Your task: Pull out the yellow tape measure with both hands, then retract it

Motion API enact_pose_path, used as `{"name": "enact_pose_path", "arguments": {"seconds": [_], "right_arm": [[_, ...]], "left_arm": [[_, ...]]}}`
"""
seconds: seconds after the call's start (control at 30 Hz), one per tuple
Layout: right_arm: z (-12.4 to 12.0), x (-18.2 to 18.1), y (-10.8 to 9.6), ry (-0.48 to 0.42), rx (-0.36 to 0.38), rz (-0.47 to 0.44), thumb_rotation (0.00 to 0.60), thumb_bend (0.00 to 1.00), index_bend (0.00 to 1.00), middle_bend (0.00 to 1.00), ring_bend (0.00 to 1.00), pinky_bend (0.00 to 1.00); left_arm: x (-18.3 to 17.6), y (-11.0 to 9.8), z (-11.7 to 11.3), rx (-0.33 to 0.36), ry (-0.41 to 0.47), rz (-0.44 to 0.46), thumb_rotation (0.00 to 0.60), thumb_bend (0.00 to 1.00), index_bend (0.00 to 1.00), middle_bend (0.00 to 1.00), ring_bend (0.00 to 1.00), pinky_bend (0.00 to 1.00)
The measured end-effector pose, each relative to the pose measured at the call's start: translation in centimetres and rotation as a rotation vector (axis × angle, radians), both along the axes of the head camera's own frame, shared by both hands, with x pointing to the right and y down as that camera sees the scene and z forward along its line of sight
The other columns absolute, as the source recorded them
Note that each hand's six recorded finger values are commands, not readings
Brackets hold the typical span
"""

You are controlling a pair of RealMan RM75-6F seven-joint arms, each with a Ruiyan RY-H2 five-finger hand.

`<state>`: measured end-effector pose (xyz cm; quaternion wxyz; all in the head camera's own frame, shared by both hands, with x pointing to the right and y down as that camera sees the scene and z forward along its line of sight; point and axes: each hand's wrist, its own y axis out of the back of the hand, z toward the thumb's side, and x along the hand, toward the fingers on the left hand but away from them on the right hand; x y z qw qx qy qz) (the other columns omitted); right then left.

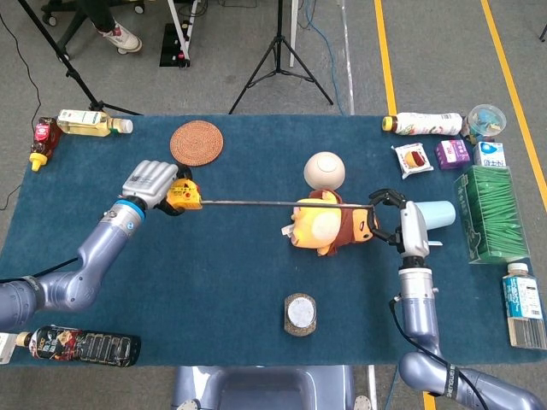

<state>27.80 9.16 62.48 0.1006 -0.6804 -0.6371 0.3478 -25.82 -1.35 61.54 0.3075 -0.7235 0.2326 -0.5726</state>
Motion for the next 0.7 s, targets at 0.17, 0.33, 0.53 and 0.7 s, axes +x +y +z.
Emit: {"name": "enact_pose_path", "arguments": {"seconds": [0.17,0.33,0.53,0.7], "right_arm": [[0.0,0.2,0.1,0.001,0.000,0.002,0.600,0.58,0.73,0.39,0.31,0.30],[0.0,0.2,0.1,-0.001,0.002,0.003,0.600,0.58,0.73,0.39,0.31,0.30],[0.0,0.1,0.1,-0.003,0.002,0.000,0.600,0.58,0.73,0.39,0.31,0.30],[-0.2,-0.5,0.1,-0.013,0.008,-0.010,0.600,0.58,0.73,0.39,0.31,0.30]], "left_arm": [[-0.8,0.0,0.0,-0.001,0.003,-0.019,0.600,0.26,0.55,0.45,0.35,0.40],[-1.1,0.0,-0.1,-0.003,0.008,-0.030,0.600,0.26,0.55,0.45,0.35,0.40],[-0.7,0.1,-0.2,-0.004,0.016,-0.026,0.600,0.26,0.55,0.45,0.35,0.40],[0.5,0.0,-0.5,-0.006,0.036,-0.014,0.600,0.26,0.55,0.45,0.35,0.40]]}}
